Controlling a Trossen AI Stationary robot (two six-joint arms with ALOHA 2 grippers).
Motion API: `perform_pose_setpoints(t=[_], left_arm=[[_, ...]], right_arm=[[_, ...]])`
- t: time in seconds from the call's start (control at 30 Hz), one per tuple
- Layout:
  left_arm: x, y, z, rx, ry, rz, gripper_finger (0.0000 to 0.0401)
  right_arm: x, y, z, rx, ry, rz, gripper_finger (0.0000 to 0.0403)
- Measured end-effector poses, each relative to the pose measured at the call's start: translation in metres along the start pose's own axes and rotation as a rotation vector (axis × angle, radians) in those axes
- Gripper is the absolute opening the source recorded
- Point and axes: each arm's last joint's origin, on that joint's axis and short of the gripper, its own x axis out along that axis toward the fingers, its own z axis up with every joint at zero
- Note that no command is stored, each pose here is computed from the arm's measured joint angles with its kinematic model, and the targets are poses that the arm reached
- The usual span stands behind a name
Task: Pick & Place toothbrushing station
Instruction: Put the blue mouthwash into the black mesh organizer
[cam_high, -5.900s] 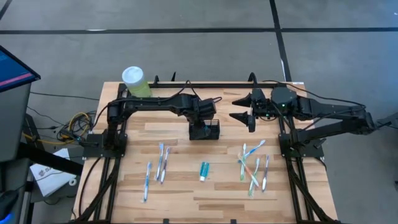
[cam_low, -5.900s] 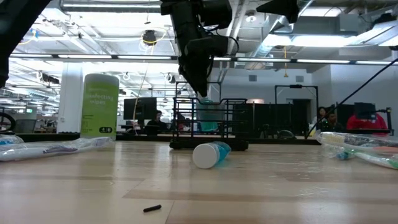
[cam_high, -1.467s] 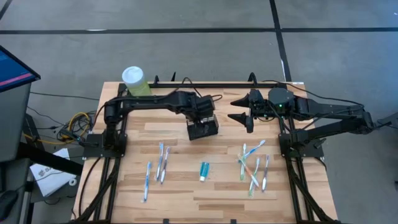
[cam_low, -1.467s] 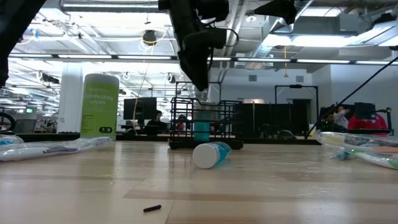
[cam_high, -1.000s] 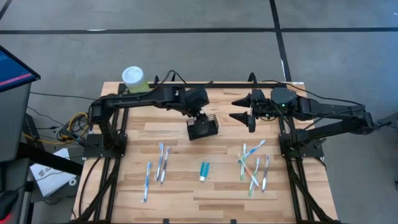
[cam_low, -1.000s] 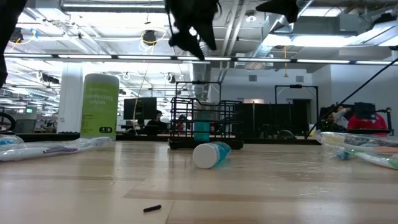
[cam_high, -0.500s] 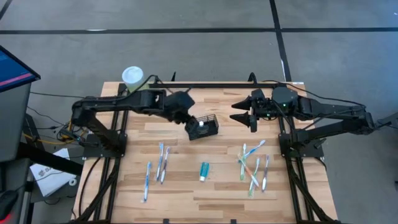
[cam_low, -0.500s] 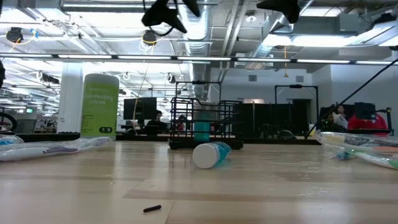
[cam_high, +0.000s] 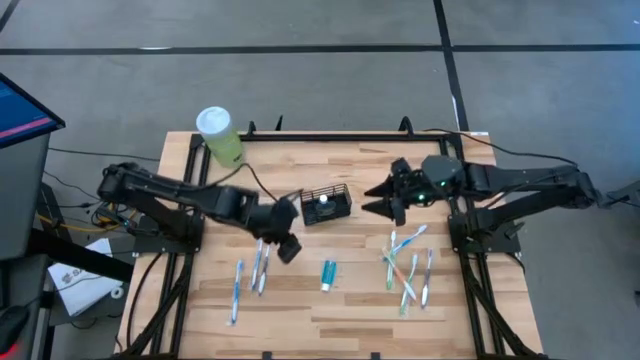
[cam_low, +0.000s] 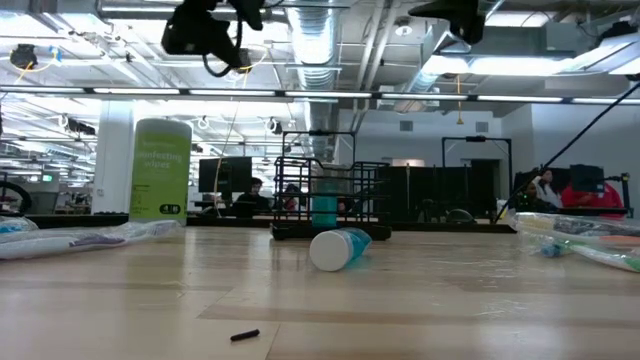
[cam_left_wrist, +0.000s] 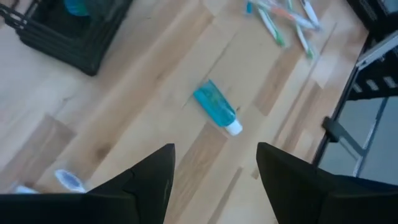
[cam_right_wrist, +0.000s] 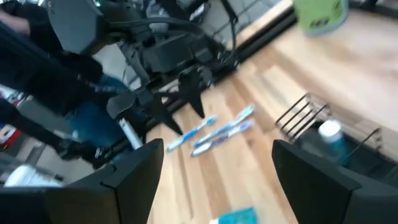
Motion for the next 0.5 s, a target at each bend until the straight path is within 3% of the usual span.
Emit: perform_pose_setpoints(t=[0.33, 0.5], left_arm=[[0.027, -0.013, -0.038, -0.009, -0.079, -0.118, 0.0223], [0.030, -0.024, -0.051, -0.054, -0.135, -0.205, 0.0223]], right_arm=[[0.037, 0.011, -0.032, 0.030, 0.172, -0.003, 0.0292], [0.052, 0.012, -0.047, 0.061, 0.395, 0.132, 0.0292]])
